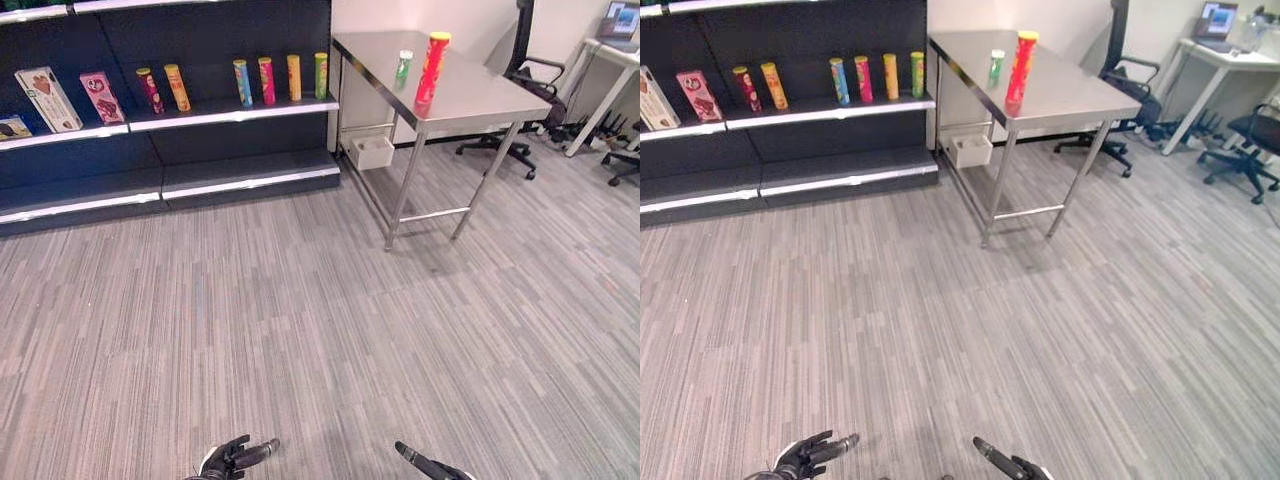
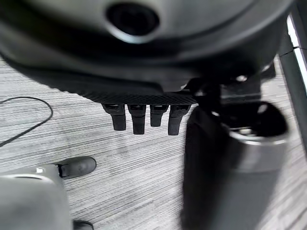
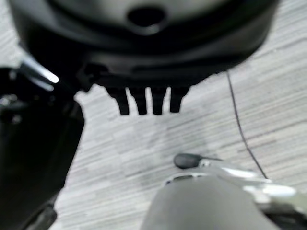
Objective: Put the goods on the table back onto the shelves and tidy them up.
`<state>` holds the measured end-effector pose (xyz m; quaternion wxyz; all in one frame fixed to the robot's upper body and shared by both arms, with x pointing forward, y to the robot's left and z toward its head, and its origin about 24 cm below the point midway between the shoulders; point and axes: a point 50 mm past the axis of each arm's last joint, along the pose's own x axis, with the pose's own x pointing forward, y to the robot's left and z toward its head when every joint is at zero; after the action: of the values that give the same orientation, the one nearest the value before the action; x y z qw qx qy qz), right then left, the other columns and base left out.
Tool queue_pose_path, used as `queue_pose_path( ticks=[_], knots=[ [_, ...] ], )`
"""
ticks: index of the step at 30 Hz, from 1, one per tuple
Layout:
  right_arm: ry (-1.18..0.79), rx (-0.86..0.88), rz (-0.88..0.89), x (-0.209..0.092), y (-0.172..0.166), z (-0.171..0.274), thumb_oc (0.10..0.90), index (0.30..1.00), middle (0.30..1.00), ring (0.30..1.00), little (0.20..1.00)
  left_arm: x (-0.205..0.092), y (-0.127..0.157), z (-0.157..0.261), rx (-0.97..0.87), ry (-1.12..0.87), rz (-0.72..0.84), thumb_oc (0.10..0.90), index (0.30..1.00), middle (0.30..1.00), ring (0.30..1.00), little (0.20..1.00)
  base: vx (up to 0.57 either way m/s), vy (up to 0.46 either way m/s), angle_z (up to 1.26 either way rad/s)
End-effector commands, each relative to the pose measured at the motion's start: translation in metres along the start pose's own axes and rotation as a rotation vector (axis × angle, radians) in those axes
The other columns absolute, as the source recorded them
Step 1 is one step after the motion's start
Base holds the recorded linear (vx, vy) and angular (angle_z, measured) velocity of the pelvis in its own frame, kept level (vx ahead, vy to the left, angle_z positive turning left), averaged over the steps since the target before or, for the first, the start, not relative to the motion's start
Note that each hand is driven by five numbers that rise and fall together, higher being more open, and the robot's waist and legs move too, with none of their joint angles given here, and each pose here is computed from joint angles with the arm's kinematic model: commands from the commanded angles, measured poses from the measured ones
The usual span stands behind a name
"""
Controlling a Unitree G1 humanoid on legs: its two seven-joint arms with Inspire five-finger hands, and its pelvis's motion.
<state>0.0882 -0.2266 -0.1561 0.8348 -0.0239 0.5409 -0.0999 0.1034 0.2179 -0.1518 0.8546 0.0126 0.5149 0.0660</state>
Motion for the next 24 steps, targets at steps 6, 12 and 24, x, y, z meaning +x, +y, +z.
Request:
queue_pose_path(
  ticks=[6, 12, 24],
  knots=[
    [-0.126, -0.038, -0.039, 0.0017, -0.0158, 0.0345, 0.8, 0.9, 0.9, 0.9, 0.9, 0.0047, 0.0025, 0.0296, 0.005, -0.105, 0.009, 0.8, 0.9, 0.9, 0.9, 0.9, 0.01, -0.002, 0.0],
    [-0.111, -0.075, -0.034, 0.0023, -0.0164, 0.0324, 0.8, 0.9, 0.9, 0.9, 0.9, 0.0053, 0.004, 0.0309, 0.044, -0.106, 0.015, 0.8, 0.9, 0.9, 0.9, 0.9, 0.01, -0.005, 0.0],
    [-0.088, -0.087, -0.026, 0.0025, -0.0199, 0.0282, 0.8, 0.9, 0.9, 0.9, 0.9, 0.0054, 0.0044, 0.0388, 0.086, -0.134, 0.006, 0.8, 0.9, 0.9, 0.9, 0.9, 0.0, 0.0, 0.0]
  ],
)
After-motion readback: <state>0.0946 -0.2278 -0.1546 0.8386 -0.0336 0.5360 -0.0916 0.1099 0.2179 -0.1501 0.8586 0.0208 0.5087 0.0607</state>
